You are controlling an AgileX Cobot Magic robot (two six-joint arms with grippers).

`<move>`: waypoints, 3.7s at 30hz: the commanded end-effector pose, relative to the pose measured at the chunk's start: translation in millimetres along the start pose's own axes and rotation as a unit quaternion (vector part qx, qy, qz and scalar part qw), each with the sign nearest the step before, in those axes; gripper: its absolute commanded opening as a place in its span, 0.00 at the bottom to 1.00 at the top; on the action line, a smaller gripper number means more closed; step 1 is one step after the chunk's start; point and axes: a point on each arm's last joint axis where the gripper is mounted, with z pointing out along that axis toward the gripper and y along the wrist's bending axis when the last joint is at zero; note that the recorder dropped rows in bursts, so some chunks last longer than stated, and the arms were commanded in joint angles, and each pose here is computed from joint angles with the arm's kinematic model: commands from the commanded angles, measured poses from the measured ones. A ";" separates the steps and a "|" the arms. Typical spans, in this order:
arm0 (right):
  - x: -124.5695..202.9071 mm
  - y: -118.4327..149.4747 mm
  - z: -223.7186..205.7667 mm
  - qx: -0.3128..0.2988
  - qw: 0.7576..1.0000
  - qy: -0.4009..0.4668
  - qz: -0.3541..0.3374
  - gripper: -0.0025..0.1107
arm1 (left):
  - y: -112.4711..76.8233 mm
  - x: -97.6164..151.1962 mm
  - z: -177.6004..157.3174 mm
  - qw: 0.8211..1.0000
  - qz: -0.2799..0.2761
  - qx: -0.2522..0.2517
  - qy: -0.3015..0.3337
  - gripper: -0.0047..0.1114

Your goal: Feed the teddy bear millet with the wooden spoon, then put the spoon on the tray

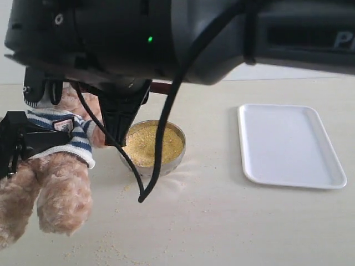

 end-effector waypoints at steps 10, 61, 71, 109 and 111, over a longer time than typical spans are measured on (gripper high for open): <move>62.6 -55.6 -24.8 -0.130 0.982 0.005 0.135 0.02 | -3.8 0.2 0.7 1.000 0.022 0.013 -0.002 0.08; 48.2 19.2 135.0 -0.146 0.976 0.151 -0.053 0.02 | 4.1 -3.1 0.5 0.999 0.029 -0.032 -0.017 0.08; 46.6 27.0 132.8 -0.190 0.970 0.141 -0.050 0.02 | 4.1 -3.1 0.5 0.999 0.029 -0.032 -0.017 0.08; 41.5 30.3 123.6 -0.223 0.963 0.133 0.076 0.02 | 4.1 -3.1 0.5 0.999 0.032 -0.032 -0.017 0.08; 41.7 28.6 122.4 -0.218 0.963 0.134 0.088 0.02 | 4.1 -3.1 0.5 0.999 0.032 -0.032 -0.017 0.08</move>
